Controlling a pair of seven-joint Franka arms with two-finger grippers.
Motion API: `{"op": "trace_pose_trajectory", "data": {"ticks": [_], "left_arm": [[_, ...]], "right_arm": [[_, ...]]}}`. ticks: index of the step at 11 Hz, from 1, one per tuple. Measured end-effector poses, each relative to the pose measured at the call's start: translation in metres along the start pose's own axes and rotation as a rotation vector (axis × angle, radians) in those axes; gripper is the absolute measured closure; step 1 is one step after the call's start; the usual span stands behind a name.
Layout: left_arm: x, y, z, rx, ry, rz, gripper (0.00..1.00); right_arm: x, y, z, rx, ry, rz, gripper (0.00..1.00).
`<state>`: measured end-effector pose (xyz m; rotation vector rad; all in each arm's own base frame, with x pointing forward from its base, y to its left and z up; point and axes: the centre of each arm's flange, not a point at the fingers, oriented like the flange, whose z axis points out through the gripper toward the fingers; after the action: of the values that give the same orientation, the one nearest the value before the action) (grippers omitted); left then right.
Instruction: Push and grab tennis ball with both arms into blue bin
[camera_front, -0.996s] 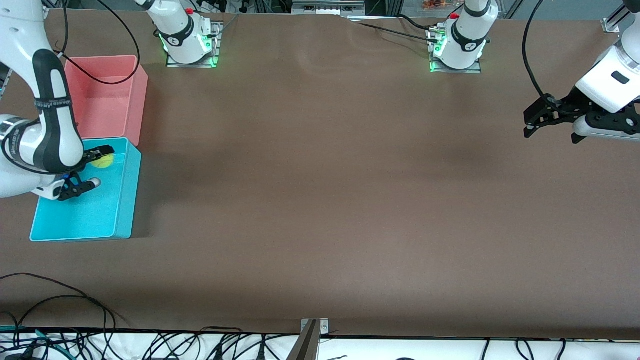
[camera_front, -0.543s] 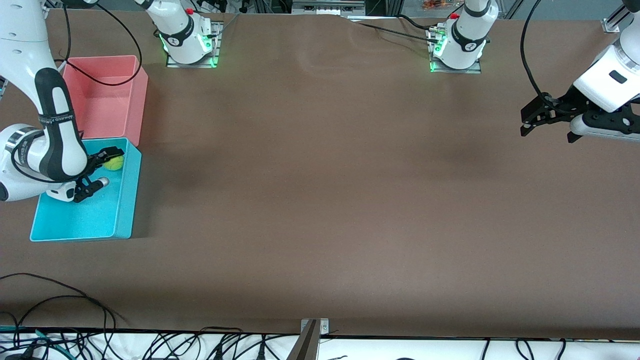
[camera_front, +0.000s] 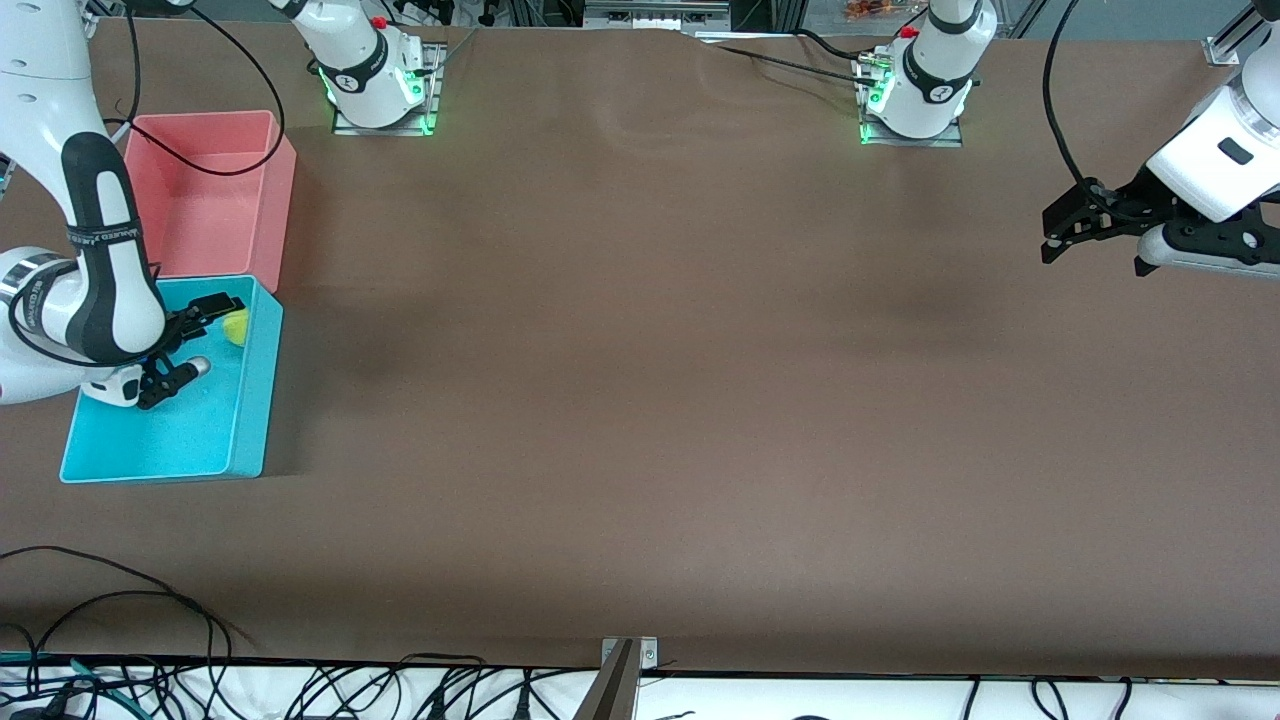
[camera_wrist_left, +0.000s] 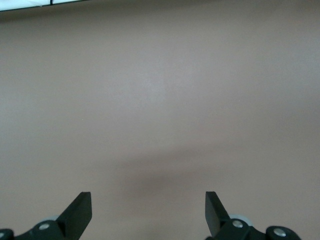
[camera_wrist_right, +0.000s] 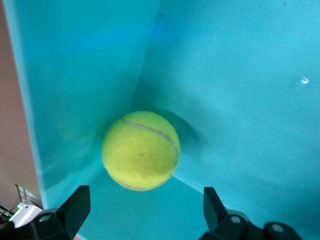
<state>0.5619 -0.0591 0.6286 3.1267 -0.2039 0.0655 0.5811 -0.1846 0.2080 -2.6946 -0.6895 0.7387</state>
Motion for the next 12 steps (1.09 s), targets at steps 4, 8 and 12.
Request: {"op": "trace_pose_trajectory", "data": {"ticks": [4, 8, 12], "left_arm": [[0.0, 0.0, -0.001, 0.0, -0.001, 0.0, 0.0], [0.0, -0.001, 0.0, 0.0, -0.005, -0.002, 0.0], [-0.003, -0.002, 0.002, -0.001, -0.025, -0.003, 0.0]], "right_arm": [[-0.001, -0.007, -0.034, 0.005, -0.003, 0.015, 0.0], [-0.011, -0.039, -0.115, 0.01, -0.009, 0.144, 0.0], [-0.017, -0.105, -0.198, -0.109, 0.066, 0.335, 0.0]]}}
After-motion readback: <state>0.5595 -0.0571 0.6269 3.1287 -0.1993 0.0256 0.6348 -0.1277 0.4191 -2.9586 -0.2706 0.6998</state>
